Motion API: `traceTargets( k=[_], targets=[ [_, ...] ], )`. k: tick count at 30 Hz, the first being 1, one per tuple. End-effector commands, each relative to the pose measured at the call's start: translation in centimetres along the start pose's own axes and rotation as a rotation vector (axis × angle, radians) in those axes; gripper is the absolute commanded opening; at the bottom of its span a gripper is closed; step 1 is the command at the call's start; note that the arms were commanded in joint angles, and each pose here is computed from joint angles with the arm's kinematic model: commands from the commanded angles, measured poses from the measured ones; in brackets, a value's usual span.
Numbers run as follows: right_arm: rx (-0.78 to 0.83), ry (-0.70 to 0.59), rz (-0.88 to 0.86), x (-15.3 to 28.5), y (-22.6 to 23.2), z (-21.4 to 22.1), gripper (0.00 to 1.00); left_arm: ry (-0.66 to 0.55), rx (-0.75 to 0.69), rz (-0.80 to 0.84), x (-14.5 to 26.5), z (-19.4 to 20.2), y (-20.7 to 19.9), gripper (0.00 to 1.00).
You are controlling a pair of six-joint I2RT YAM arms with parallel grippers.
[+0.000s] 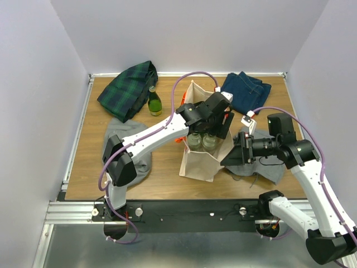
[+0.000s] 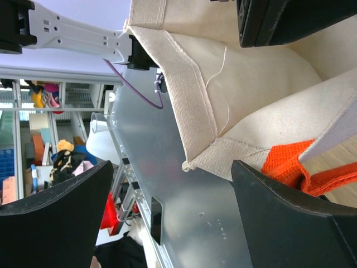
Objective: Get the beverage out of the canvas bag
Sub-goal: Take out the drink from the canvas bag.
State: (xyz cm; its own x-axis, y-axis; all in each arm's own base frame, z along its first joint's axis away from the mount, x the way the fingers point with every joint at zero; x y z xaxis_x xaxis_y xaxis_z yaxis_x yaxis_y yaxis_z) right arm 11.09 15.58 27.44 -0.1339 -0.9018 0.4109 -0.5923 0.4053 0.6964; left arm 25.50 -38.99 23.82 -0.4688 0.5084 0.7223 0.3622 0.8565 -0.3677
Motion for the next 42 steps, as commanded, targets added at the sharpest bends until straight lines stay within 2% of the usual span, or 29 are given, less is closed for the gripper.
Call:
traceTargets(
  k=[1,3,25,32,42],
  targets=[
    [-0.010,0.016,0.030,0.4,0.3,0.4,0.95,0.035,-0.022,0.001,-0.6,0.5,0.0,0.83],
    [-0.010,0.016,0.031,0.4,0.3,0.5,0.95,0.040,-0.026,-0.005,-0.7,0.7,0.2,0.80],
    [0.001,0.012,0.052,0.6,0.3,0.5,0.95,0.076,-0.033,-0.112,-2.5,2.3,2.3,0.77],
    [0.000,0.010,0.058,0.7,0.3,0.6,0.95,0.082,-0.035,-0.128,-2.6,2.2,2.4,0.69],
    [0.003,0.007,0.062,0.8,0.4,0.6,0.95,0.087,-0.033,-0.142,-3.0,2.3,2.5,0.66]
  ],
)
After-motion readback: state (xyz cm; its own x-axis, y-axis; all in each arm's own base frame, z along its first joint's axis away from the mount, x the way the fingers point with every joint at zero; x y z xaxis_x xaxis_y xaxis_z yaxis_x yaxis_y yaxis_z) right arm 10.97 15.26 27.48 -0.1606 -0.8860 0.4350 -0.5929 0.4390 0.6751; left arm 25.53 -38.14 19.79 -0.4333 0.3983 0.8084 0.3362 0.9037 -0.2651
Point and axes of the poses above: each gripper's point midway between its finger pads, its own x axis back along the fingers, its own y axis along the line the jaws close on, z = x × y, the point moved 4 cm from there along x, back along the fingers, and after that the axes turned 13 degrees about x, right-handed, at the moved point
